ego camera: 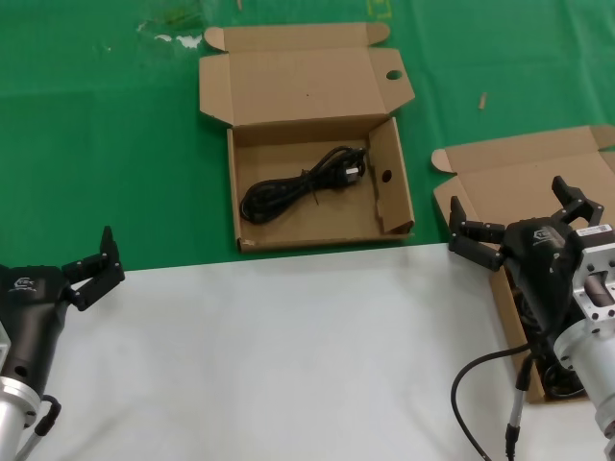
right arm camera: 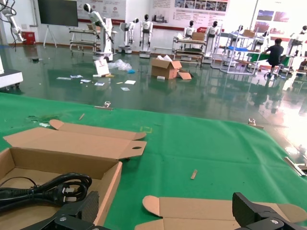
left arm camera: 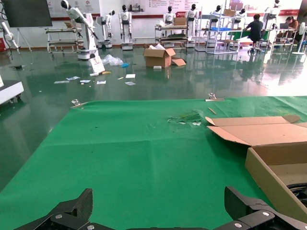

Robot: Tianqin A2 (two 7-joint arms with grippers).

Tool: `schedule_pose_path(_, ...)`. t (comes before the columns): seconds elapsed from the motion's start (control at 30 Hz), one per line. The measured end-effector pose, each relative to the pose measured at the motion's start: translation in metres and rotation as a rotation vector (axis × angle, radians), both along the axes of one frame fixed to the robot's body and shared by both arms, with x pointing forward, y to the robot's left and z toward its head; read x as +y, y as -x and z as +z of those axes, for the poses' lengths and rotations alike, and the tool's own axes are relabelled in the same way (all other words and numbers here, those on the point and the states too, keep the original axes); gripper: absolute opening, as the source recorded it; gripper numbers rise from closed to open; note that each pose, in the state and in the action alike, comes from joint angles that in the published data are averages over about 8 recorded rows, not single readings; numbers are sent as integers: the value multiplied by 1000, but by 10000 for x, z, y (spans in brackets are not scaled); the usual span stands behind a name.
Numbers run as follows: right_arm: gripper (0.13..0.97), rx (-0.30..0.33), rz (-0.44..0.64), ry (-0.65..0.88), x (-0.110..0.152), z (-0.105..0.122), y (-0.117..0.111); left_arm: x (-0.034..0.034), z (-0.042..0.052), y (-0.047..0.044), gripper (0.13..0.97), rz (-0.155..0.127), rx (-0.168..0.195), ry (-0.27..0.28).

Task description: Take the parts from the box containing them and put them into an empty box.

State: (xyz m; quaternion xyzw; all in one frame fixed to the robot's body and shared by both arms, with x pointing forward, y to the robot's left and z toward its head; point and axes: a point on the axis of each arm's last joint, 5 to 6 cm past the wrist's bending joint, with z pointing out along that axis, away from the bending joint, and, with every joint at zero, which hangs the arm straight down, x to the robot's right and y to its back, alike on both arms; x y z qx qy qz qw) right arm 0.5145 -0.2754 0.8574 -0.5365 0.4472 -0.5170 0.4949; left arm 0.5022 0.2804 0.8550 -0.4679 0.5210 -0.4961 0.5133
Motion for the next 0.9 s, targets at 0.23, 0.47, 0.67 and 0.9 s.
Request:
schedule_pose_path(0.23,966,0,0,0,0,0,0,0,0,0,966,0,0,0)
schedule_pose_path(0.47,966,0,0,0,0,0,0,0,0,0,966,0,0,0)
schedule_pose_path(0.67,966,0,0,0,0,0,0,0,0,0,966,0,0,0)
schedule_pose_path(0.9,966,0,0,0,0,0,0,0,0,0,966,0,0,0)
